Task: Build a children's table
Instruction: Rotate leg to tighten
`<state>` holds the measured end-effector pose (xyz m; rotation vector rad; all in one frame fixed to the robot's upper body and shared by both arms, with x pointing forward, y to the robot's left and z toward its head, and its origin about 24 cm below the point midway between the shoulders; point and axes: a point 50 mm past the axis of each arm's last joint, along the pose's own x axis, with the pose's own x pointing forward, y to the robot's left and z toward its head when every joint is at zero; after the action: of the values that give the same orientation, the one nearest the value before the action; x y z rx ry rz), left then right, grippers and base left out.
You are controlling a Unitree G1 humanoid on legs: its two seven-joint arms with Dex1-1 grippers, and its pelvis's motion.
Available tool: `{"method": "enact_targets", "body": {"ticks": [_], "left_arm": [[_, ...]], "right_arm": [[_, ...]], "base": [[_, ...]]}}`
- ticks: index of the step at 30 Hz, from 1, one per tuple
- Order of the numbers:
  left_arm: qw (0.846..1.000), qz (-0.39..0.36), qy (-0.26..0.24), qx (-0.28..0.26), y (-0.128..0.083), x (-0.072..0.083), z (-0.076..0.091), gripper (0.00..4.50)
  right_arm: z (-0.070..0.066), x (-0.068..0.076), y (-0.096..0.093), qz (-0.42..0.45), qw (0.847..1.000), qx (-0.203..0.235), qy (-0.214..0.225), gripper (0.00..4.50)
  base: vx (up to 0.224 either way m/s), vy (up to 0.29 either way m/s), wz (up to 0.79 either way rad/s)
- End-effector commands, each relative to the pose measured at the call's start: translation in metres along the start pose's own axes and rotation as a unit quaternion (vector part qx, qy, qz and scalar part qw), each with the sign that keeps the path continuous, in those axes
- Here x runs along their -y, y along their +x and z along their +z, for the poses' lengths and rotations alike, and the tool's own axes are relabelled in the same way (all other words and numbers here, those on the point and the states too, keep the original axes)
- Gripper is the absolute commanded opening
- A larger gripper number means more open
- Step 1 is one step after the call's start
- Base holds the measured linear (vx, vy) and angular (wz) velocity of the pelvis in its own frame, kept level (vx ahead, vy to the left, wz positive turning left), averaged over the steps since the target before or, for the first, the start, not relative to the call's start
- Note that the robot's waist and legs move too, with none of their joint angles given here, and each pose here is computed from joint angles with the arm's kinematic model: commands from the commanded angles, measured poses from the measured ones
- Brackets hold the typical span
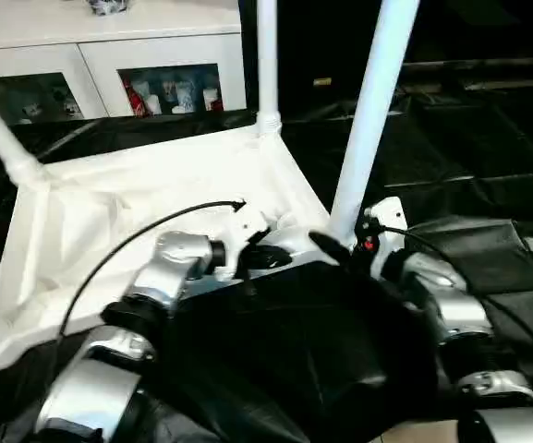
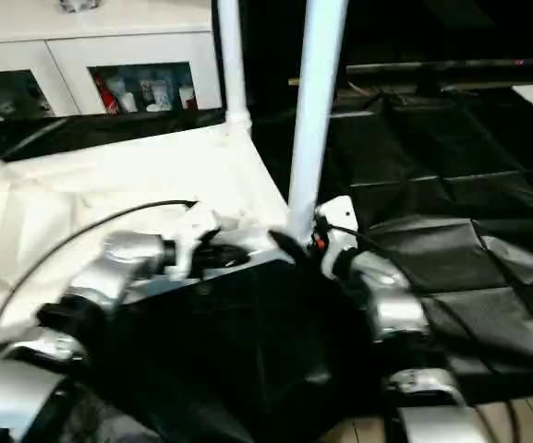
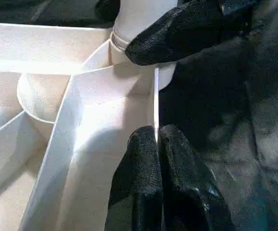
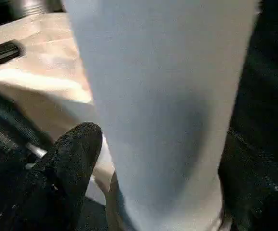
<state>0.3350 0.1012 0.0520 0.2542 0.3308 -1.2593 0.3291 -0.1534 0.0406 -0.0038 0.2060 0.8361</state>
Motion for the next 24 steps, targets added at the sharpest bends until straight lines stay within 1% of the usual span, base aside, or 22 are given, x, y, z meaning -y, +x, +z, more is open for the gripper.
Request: {"method": "enact_targets", "body": {"ticks": [1,6,7,11,13,16,17,19,24], "left_arm": [[0.999,-0.050,0.013,0.012,0.005,0.010,0.003,0.00],[0.996,-0.088,0.008,0.008,0.000,0.016,-0.001,0.00],[0.996,-0.093,0.006,0.003,-0.002,0.017,-0.005,0.00],[0.996,-0.093,0.004,-0.001,-0.005,0.017,-0.008,0.00],[0.996,-0.090,0.003,0.000,-0.006,0.017,-0.009,0.00],[0.996,-0.089,0.002,0.000,-0.007,0.017,-0.009,0.00],[0.996,-0.088,0.001,0.000,-0.007,0.017,-0.009,0.00],[0.996,-0.086,0.001,0.001,-0.007,0.017,-0.009,0.00],[0.998,-0.070,-0.002,-0.002,-0.007,0.016,-0.011,0.00]], "right_arm": [[-0.008,-0.015,0.007,0.077,0.996,-0.035,0.001,3.73],[-0.004,-0.010,-0.003,0.116,0.992,-0.050,-0.013,3.73],[-0.002,-0.009,-0.005,0.122,0.991,-0.052,-0.019,3.73],[-0.001,-0.008,-0.006,0.134,0.990,-0.047,-0.018,3.73],[-0.001,-0.010,-0.006,0.139,0.989,-0.047,-0.018,3.49],[-0.004,-0.012,-0.006,0.147,0.988,-0.051,-0.016,3.29],[-0.005,-0.014,-0.005,0.153,0.987,-0.050,-0.011,3.29],[-0.006,-0.016,-0.005,0.157,0.986,-0.048,-0.007,3.04],[-0.010,-0.020,-0.002,0.145,0.989,-0.042,0.000,2.62]], "base": [[0.000,0.000,0.00],[0.000,0.000,0.00],[0.000,0.000,0.00],[0.000,0.000,0.00],[0.000,0.000,0.00],[0.000,0.000,0.00],[0.000,0.000,0.00],[0.000,0.000,0.00],[0.000,0.000,0.00]]}}
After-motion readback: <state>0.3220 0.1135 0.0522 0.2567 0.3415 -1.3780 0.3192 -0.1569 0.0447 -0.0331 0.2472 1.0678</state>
